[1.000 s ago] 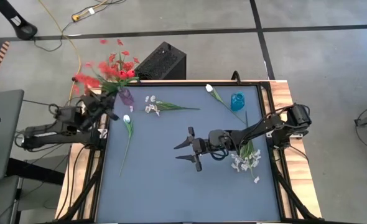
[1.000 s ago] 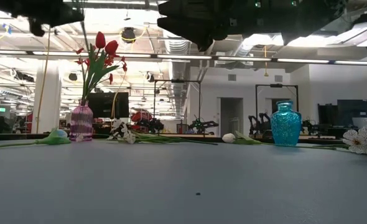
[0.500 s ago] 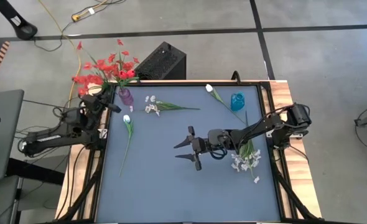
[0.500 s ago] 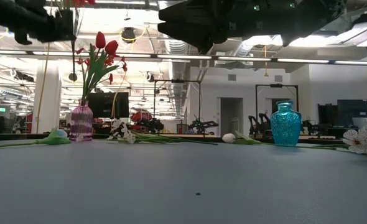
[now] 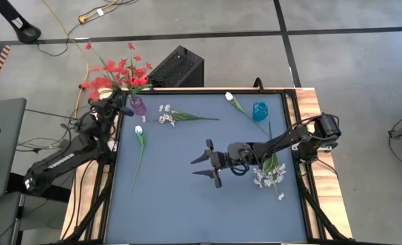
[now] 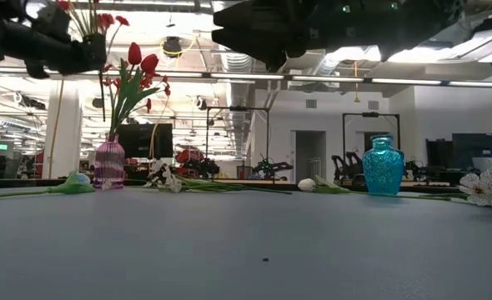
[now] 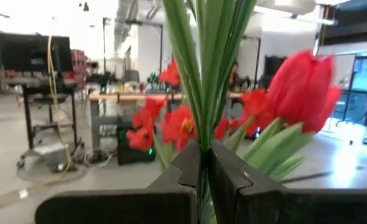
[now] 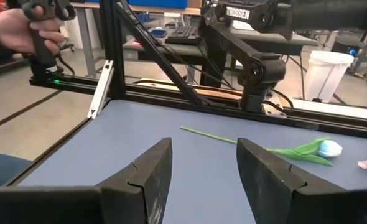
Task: Sort flowers into vase by color
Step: Put the red flowers into the violet vase
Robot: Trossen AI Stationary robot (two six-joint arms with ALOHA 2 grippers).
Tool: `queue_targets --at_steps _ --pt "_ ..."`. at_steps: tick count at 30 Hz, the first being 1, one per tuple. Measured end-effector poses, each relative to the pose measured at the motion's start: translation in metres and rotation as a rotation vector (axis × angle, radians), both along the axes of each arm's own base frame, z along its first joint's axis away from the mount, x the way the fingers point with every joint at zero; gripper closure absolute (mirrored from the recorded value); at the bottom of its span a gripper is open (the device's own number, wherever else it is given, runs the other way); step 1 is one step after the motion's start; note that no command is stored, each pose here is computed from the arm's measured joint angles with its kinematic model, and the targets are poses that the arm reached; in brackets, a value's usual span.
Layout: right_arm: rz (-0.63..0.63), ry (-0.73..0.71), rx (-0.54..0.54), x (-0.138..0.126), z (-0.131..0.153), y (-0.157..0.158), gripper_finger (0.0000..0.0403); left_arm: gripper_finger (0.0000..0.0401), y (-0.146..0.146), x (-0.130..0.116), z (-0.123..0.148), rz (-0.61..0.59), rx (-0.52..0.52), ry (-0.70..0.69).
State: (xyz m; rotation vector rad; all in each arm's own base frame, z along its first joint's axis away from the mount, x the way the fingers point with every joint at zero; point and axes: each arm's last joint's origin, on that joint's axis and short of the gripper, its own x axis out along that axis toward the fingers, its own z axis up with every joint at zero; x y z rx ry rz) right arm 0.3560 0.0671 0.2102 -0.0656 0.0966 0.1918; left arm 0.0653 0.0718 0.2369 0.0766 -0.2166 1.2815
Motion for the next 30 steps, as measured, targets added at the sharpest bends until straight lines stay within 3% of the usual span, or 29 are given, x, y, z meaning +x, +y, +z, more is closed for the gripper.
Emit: queue_targets --at_steps 4,10,30 --pt "-0.001 0.004 0.002 0.0 0.0 0.0 0.0198 0.0401 0.01 0.005 -0.004 -0.04 -0.038 0.008" --pt "0.004 0.032 -0.004 -0.001 -0.003 0.001 0.0198 0.0401 0.018 0.005 -0.004 -0.015 -0.031 0.004" --pt "0.005 0.044 -0.013 -0.001 -0.005 0.001 0.0198 0.0401 0.038 0.009 -0.021 0.035 -0.188 -0.004"
